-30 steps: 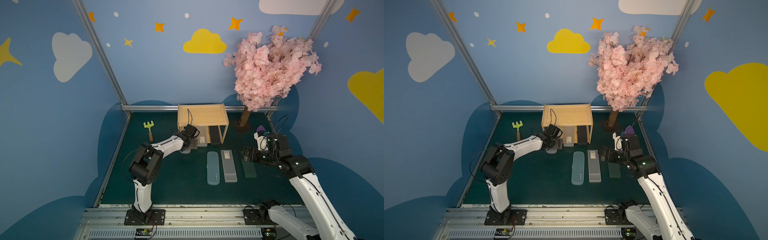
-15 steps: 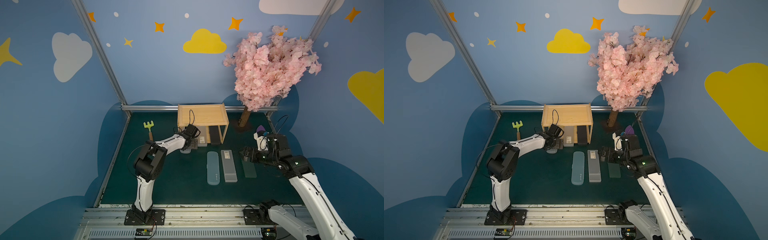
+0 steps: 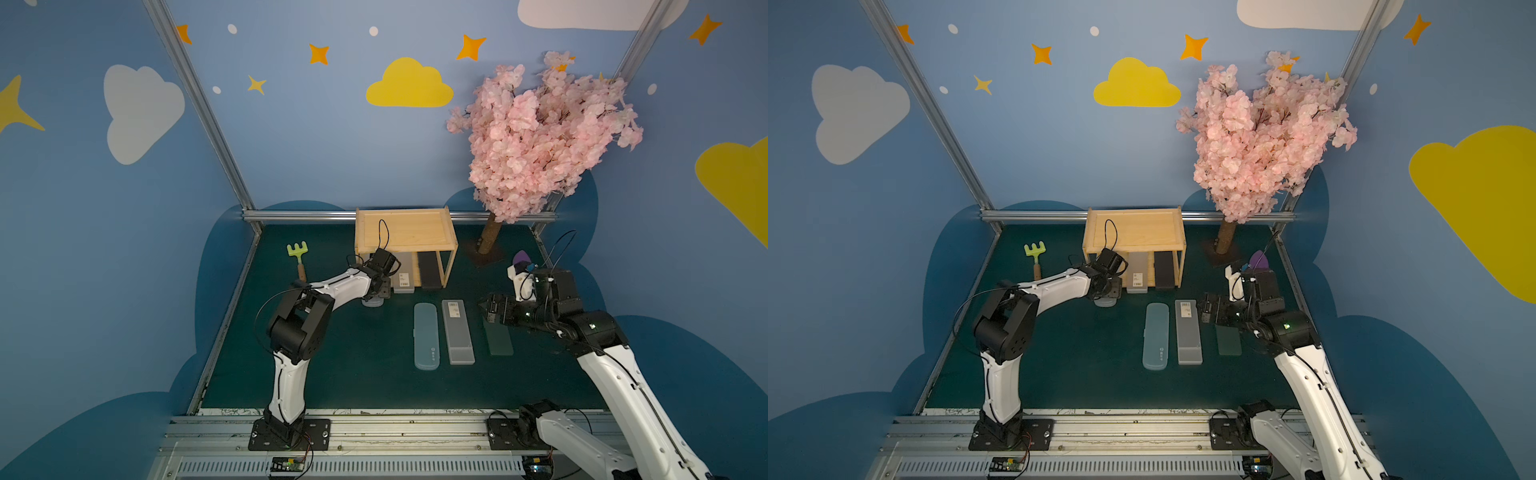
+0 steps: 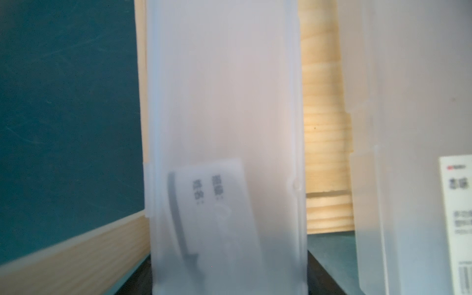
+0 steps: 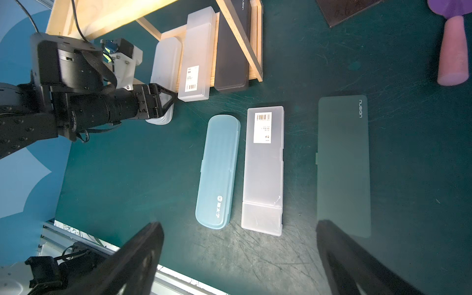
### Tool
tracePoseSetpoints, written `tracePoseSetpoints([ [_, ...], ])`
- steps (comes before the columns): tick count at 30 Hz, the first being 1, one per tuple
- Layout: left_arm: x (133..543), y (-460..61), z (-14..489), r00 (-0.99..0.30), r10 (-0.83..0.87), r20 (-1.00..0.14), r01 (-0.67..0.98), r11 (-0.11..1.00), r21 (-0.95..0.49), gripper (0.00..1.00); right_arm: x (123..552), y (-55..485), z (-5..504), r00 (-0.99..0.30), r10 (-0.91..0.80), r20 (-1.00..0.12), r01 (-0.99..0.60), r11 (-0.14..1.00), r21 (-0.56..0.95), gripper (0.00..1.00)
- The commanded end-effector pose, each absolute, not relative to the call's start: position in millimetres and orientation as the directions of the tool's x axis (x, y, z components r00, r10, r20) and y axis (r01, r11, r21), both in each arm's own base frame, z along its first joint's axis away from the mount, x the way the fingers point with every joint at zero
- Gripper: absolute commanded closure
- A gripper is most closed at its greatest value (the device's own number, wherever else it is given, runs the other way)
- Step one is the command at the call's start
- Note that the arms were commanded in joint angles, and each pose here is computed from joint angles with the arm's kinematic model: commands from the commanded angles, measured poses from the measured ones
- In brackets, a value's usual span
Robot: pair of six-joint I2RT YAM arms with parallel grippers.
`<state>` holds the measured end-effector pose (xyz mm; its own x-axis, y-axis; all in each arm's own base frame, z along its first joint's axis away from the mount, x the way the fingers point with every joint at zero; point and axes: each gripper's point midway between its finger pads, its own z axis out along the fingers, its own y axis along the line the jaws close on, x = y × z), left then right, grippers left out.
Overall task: Remove the pencil cases from the shelf
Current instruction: Pick up the pencil case from the shelf.
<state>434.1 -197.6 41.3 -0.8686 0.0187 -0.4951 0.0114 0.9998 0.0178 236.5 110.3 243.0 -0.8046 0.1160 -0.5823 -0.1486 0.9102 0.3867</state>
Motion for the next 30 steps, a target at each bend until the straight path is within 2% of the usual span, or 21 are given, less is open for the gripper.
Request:
tracePoseSetpoints([
  [1, 433.6, -189.2, 45.2, -0.874, 0.007, -0.487, -0.003, 1.000, 0.021, 0.42, 236.2, 109.0, 238.8, -0.810, 0.110, -0.576, -0.147, 0.913, 0.381, 0.02],
  [10, 421.4, -190.2, 70.3, -0.863, 0.007, -0.504, 0.004, 1.000, 0.006, 0.40, 236.7, 112.2, 244.0, -0.805, 0.104, -0.584, -0.166, 0.906, 0.390, 0.02],
  [18, 390.2, -202.1, 97.9, -0.860, 0.017, -0.510, 0.032, 0.999, -0.020, 0.40, 246.4, 123.1, 266.2, -0.779, 0.096, -0.620, -0.218, 0.885, 0.412, 0.02],
  [25, 355.0, -208.1, 98.9, -0.864, 0.003, -0.503, 0.022, 0.999, -0.034, 0.38, 252.8, 134.5, 279.9, -0.765, 0.091, -0.637, -0.262, 0.861, 0.437, 0.02],
  [30, 362.4, -206.6, 82.7, -0.877, 0.029, -0.479, 0.022, 1.000, 0.019, 0.37, 251.9, 138.9, 281.4, -0.767, 0.081, -0.636, -0.276, 0.853, 0.443, 0.02],
])
